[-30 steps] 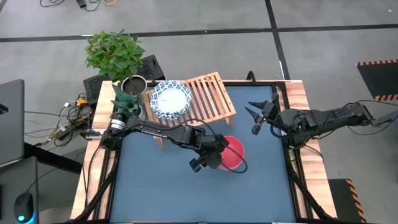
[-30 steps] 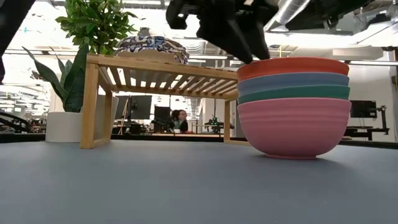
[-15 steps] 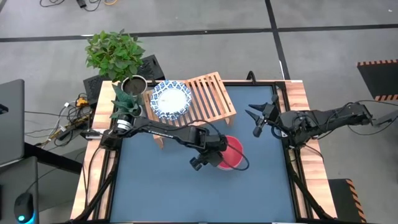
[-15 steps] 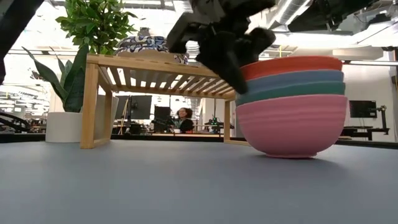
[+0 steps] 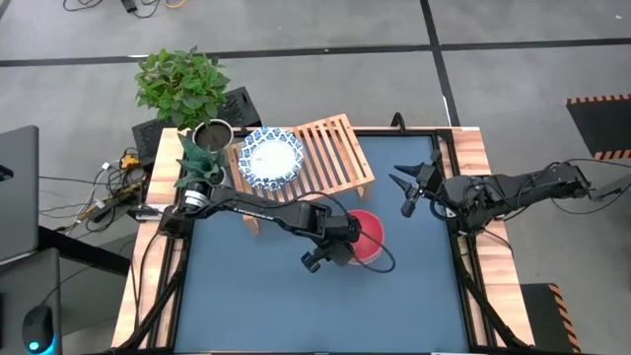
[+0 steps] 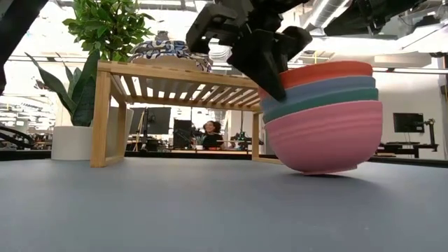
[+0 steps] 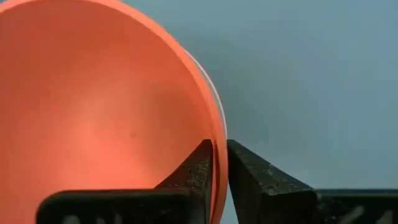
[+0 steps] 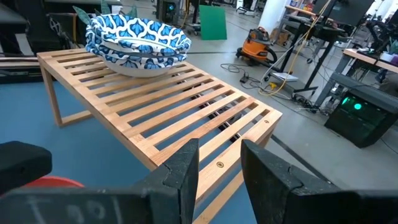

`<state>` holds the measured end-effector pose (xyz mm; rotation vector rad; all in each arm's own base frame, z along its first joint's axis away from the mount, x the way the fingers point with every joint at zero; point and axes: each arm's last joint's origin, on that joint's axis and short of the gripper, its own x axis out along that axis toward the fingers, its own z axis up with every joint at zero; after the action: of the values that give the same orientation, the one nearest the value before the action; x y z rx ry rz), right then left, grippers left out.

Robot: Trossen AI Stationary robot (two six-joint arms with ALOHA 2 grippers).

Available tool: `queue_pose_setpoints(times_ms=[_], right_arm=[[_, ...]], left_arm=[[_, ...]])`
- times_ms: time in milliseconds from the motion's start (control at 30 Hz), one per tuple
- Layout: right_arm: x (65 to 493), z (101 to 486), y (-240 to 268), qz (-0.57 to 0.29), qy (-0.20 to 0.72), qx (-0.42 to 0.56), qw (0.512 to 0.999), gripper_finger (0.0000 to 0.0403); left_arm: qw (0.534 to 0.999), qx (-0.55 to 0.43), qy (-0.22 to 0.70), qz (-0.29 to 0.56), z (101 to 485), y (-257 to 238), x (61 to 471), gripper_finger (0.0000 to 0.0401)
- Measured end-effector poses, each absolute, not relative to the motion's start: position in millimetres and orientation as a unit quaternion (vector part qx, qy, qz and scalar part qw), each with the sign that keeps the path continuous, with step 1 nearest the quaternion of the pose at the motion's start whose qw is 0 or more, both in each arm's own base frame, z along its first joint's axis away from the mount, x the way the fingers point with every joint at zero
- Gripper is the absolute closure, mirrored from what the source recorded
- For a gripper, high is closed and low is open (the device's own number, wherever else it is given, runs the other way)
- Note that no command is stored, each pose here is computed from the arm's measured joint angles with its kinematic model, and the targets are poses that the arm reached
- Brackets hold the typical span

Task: Place and stack bowls onto a shelf
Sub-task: Put the orange bowl on the shelf

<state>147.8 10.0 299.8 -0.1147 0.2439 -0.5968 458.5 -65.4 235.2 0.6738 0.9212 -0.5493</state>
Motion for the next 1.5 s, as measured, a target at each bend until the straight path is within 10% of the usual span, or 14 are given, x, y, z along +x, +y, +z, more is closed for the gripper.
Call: queue_pose_setpoints(times_ms=[533, 900, 1500], right_arm=[[148, 299, 10, -0.290, 0.122, -0.056, 0.948, 0.0258], [148, 299, 10, -0.290, 0.122, -0.056, 0.948, 0.0258], [148, 299, 10, -0.290, 0.122, -0.057, 0.948, 0.0258]], left_arm=[[0.817, 0.303, 0.426, -0.244, 241, -66, 460, 0.0279], [0.817, 0.302, 0.426, -0.246, 241, -67, 459, 0.0391], [0.847, 0.264, 0.381, -0.261, 287, -90, 459, 0.0401]])
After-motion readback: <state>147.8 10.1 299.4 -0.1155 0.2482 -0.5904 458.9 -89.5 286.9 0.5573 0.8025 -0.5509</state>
